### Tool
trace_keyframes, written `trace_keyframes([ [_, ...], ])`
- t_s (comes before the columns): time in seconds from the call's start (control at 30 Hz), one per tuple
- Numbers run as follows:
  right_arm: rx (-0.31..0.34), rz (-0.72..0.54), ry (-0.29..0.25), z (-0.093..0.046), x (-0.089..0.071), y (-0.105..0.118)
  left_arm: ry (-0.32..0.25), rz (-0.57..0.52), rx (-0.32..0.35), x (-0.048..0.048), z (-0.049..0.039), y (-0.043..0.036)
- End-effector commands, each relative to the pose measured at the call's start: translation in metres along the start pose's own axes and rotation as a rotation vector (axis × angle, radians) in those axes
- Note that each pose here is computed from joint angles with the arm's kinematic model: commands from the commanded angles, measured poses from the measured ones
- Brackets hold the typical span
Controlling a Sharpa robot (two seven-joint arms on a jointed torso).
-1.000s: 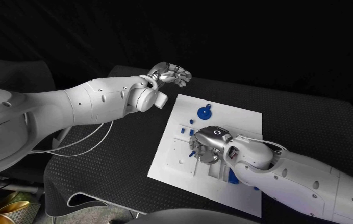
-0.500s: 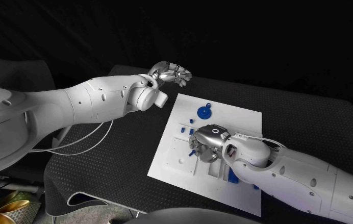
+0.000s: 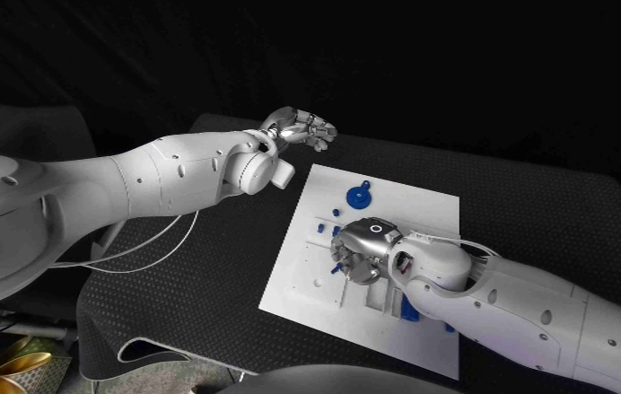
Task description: Assemble the parts on the task board
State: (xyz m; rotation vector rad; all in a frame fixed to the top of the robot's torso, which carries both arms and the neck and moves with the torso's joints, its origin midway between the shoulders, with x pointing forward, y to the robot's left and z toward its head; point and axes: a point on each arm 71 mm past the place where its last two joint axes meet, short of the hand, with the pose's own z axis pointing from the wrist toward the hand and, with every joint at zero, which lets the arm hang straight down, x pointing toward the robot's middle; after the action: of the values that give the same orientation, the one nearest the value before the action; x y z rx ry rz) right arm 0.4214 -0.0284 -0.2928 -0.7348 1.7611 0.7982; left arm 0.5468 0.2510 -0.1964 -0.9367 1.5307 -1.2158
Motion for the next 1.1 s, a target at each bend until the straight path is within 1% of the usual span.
trace_keyframes([
  [0.03, 0.001, -0.012, 0.065, -0.0002, 0.0085, 0.0004, 0.011, -0.008, 0.009, 0.0020, 0.0009, -0.0031],
  [0.17, -0.002, -0.016, 0.080, 0.0004, 0.0096, 0.0013, 0.012, -0.008, 0.009, 0.0025, 0.0011, -0.0034],
  [0.47, -0.008, -0.029, 0.087, 0.0008, 0.0101, 0.0018, 0.012, -0.008, 0.009, 0.0023, 0.0011, -0.0035],
  [0.63, -0.008, -0.040, 0.081, 0.0012, 0.0097, 0.0023, 0.012, -0.008, 0.009, 0.0022, 0.0011, -0.0035],
  [0.8, -0.001, -0.046, 0.053, 0.0010, 0.0078, 0.0017, 0.014, -0.009, 0.006, 0.0023, 0.0011, -0.0034],
  [0.9, 0.005, -0.047, 0.023, 0.0008, 0.0057, 0.0015, 0.014, -0.009, 0.006, 0.0025, 0.0012, -0.0034],
  [1.1, 0.007, -0.029, -0.020, -0.0010, 0.0026, 0.0016, 0.020, -0.010, 0.005, 0.0032, 0.0009, -0.0034],
])
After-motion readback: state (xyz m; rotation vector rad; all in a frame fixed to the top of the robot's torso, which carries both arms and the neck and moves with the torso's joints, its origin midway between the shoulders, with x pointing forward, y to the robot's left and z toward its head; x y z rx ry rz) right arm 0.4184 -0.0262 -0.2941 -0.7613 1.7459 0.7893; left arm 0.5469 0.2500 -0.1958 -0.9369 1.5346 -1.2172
